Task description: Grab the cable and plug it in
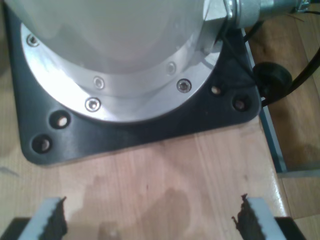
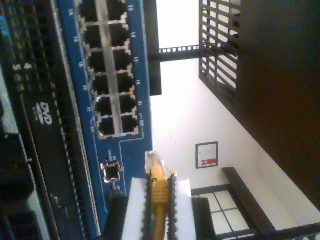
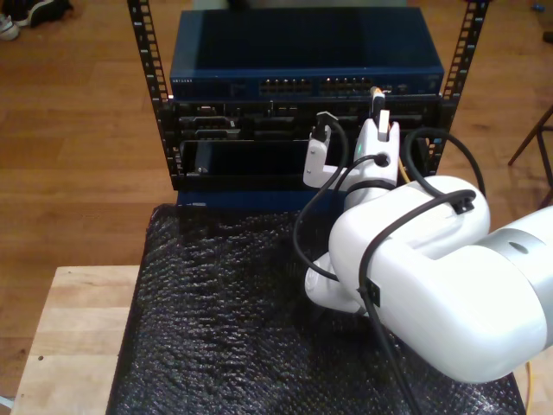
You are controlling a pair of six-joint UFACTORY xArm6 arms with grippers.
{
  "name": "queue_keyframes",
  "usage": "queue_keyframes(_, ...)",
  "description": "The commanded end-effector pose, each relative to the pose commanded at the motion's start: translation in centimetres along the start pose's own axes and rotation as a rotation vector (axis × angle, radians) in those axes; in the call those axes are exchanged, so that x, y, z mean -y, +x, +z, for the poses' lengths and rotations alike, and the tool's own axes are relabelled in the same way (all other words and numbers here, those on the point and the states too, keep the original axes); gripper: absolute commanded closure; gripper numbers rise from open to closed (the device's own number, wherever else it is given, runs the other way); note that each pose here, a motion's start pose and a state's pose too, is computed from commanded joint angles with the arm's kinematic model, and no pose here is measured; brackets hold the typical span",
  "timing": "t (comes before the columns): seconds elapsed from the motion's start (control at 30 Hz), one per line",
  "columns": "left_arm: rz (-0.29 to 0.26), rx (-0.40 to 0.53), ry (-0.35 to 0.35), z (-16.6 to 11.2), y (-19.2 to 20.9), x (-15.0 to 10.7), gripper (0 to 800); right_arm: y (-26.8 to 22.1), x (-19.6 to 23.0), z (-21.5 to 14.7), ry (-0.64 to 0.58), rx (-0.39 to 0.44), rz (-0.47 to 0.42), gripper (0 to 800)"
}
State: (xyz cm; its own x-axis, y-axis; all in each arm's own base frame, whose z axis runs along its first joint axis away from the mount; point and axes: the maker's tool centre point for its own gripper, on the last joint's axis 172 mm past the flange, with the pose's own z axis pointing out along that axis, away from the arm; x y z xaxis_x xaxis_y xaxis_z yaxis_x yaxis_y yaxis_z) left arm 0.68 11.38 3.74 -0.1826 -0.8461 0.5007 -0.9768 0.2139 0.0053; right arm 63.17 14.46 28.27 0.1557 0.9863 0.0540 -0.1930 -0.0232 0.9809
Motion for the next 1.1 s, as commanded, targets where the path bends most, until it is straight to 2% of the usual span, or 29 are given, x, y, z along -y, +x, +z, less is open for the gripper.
queue_keyframes(0.43, 0.000, 0.000, 0.000, 0.0, 0.0, 0.0, 1, -0.3, 1.0, 0.4, 0.015, 0.003, -0.025, 800)
queue_keyframes(0.67, 0.000, 0.000, 0.000, 0.0, 0.0, 0.0, 2, 0.9, 1.0, 0.4, 0.013, -0.038, -0.028, 800)
queue_keyframes(1.1, 0.000, 0.000, 0.000, 0.0, 0.0, 0.0, 2, 0.7, 1.0, 0.8, 0.014, -0.047, -0.028, 800)
